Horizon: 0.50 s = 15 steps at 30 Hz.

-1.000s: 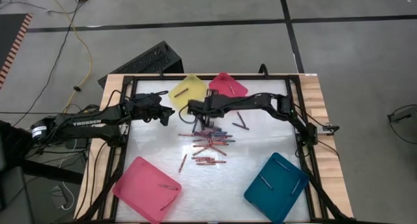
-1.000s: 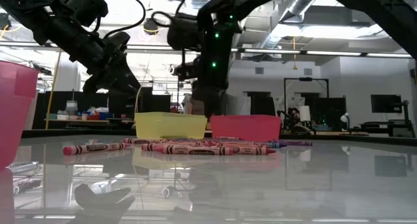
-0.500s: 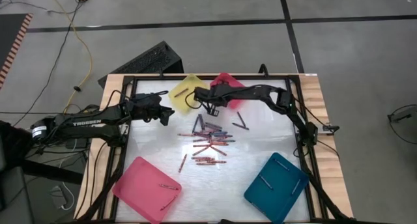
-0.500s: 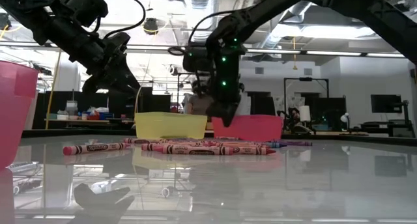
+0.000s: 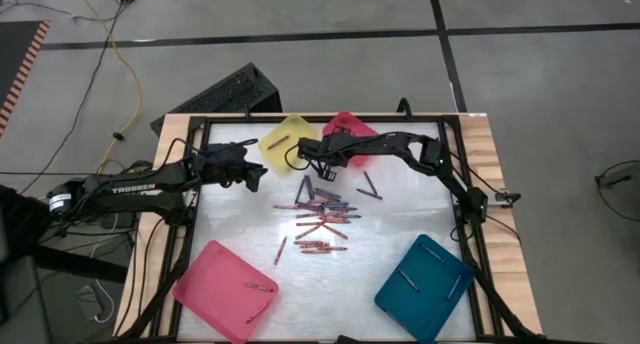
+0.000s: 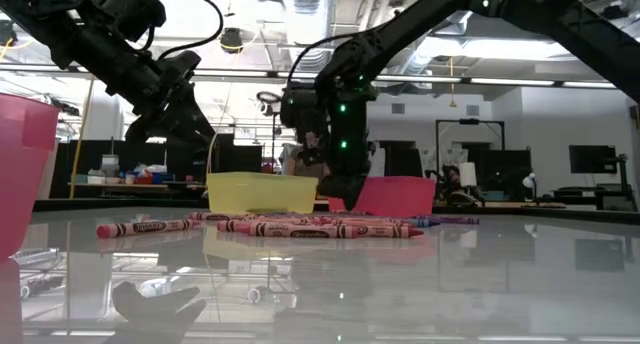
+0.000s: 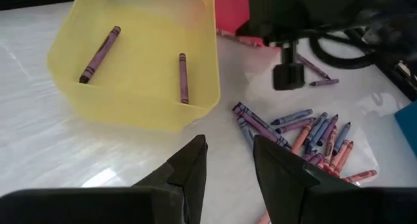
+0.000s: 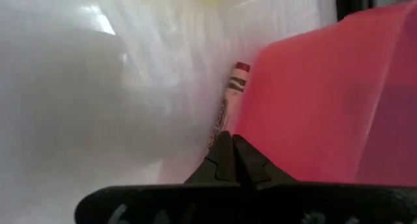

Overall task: Sort crayons
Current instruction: Put the purple crayon into the yellow bin

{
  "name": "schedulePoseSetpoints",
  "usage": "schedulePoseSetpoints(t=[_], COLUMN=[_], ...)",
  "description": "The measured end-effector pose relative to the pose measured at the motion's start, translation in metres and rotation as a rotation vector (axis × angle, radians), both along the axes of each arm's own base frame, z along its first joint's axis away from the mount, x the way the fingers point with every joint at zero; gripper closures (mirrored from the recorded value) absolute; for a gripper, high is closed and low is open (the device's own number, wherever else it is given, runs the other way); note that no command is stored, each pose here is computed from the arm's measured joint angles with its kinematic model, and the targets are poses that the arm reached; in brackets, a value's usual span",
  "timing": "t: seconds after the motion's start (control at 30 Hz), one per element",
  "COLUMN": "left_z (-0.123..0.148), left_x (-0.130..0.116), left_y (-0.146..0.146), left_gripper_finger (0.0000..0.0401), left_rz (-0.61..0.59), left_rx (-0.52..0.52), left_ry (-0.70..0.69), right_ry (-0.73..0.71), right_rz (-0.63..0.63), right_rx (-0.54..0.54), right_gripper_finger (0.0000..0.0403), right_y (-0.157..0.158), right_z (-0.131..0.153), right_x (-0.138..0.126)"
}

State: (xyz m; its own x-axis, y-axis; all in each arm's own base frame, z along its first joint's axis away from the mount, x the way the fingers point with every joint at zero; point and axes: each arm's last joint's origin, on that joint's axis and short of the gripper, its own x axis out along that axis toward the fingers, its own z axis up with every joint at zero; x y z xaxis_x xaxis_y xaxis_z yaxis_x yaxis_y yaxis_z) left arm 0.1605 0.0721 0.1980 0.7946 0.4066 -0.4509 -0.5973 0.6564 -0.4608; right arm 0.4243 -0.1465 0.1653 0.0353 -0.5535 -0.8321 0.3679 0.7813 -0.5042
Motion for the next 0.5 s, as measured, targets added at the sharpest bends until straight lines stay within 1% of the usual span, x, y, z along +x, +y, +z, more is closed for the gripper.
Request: schedulePoseSetpoints(t=[0.07, 0.23, 0.37, 0.5], left_z=[0.0, 0.0, 0.0, 0.0], left_x=[0.0, 0.0, 0.0, 0.0], left_y=[0.0, 0.0, 0.0, 0.0], left_gripper_finger=[0.0287, 0.0287, 0.0287, 0.0287], left_rz=[-0.001, 0.0, 0.002, 0.007], left_rx=[-0.002, -0.008, -0.006, -0.003], left_ry=[-0.001, -0.003, -0.004, -0.004], right_ry=[0.02, 0.038, 0.042, 0.021], right_rz=[0.008, 0.05, 0.102, 0.162], right_rx=[0.003, 0.02, 0.044, 0.077], right_gripper_finger=[0.0403, 0.0403, 0.0403, 0.0403], right_y=[0.004, 0.017, 0.038, 0.061], right_z=[-0.006, -0.01, -0.001, 0.018], right_x=[0.002, 0.005, 0.01, 0.02])
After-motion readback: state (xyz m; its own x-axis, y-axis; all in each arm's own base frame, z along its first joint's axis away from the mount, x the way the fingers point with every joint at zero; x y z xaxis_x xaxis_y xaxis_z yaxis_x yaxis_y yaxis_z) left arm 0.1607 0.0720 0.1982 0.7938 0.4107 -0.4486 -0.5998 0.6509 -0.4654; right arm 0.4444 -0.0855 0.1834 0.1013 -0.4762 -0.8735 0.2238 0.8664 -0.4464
